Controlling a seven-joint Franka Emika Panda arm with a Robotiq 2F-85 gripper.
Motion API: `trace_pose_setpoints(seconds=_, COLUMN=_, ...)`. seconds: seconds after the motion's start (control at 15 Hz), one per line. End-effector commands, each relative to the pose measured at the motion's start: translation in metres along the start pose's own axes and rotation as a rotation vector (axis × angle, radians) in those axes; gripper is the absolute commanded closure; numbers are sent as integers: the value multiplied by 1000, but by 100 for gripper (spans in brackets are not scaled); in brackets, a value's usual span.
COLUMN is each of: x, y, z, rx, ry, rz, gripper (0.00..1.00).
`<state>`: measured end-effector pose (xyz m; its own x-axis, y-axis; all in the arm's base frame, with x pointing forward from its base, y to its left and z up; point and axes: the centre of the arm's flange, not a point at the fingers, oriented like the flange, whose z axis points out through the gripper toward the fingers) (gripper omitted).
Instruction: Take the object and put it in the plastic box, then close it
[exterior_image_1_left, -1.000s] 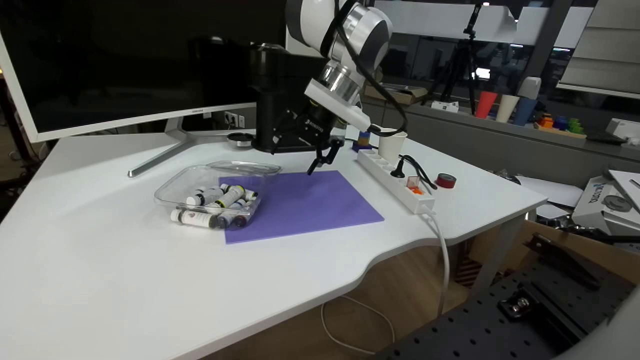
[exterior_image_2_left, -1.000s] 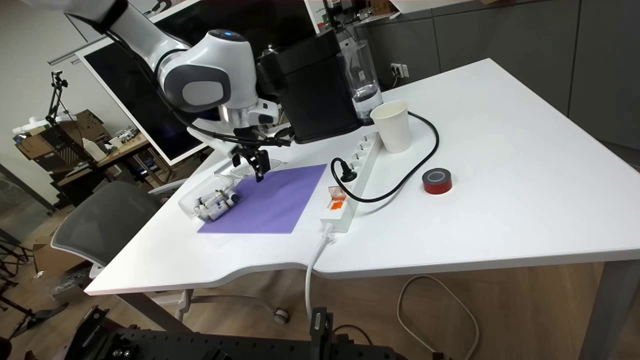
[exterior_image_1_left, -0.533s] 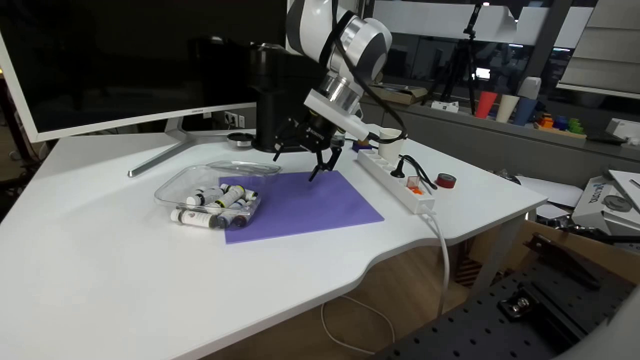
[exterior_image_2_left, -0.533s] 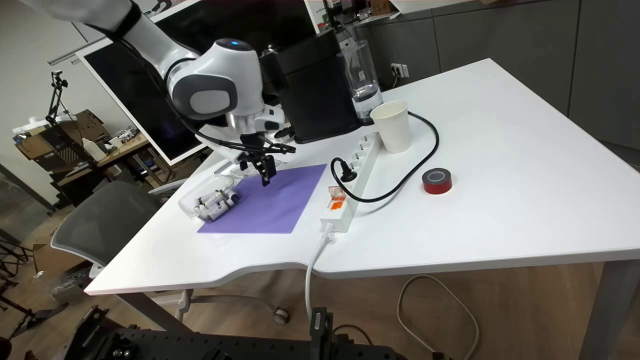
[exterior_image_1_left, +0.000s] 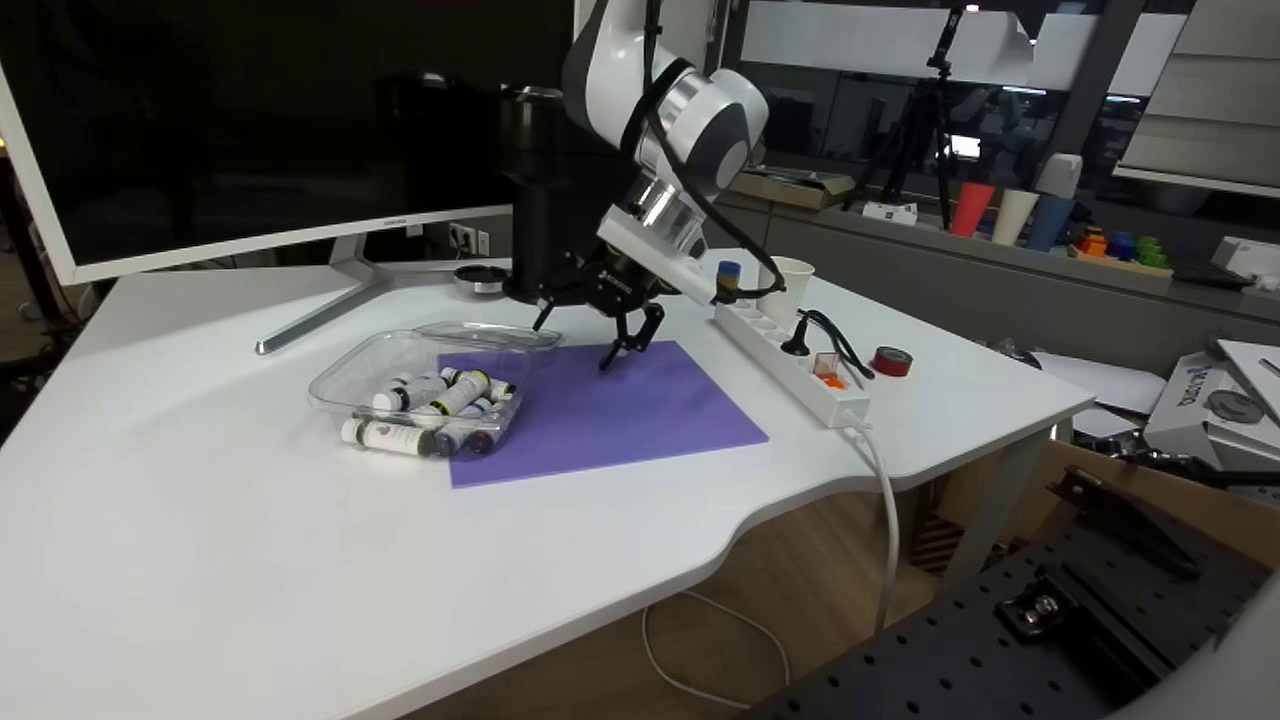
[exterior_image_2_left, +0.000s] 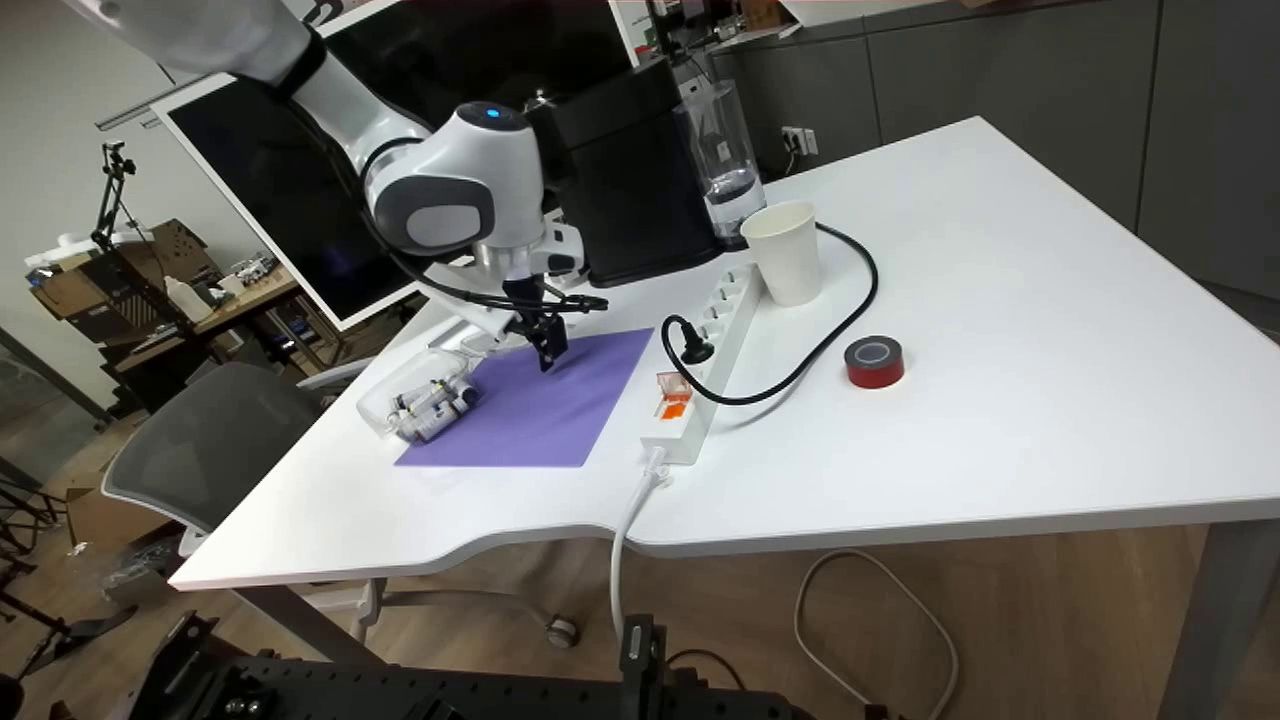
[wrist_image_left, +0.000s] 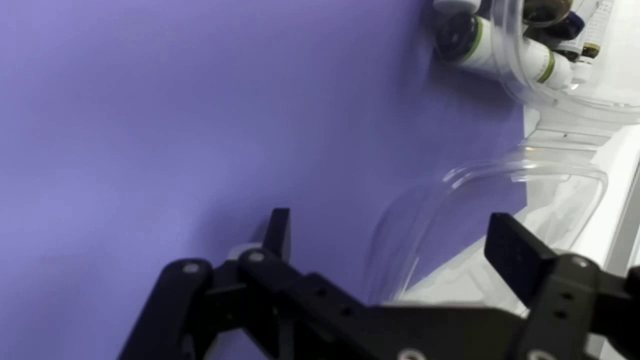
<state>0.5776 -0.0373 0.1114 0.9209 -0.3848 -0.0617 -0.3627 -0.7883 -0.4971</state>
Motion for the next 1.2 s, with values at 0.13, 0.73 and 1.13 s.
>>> trace_pose_setpoints(seconds=0.13, x=18, y=-8, z=9, rx=98, ry=27, rz=-70, gripper=0)
trace_pose_setpoints(seconds=0.73, x=34, y=-20, z=26, rx=259, ry=-32, rz=-153, gripper=0)
trace_pose_setpoints(seconds=1.13, x=32, y=-27, z=19, rx=325, ry=-50, rz=-268, gripper=0)
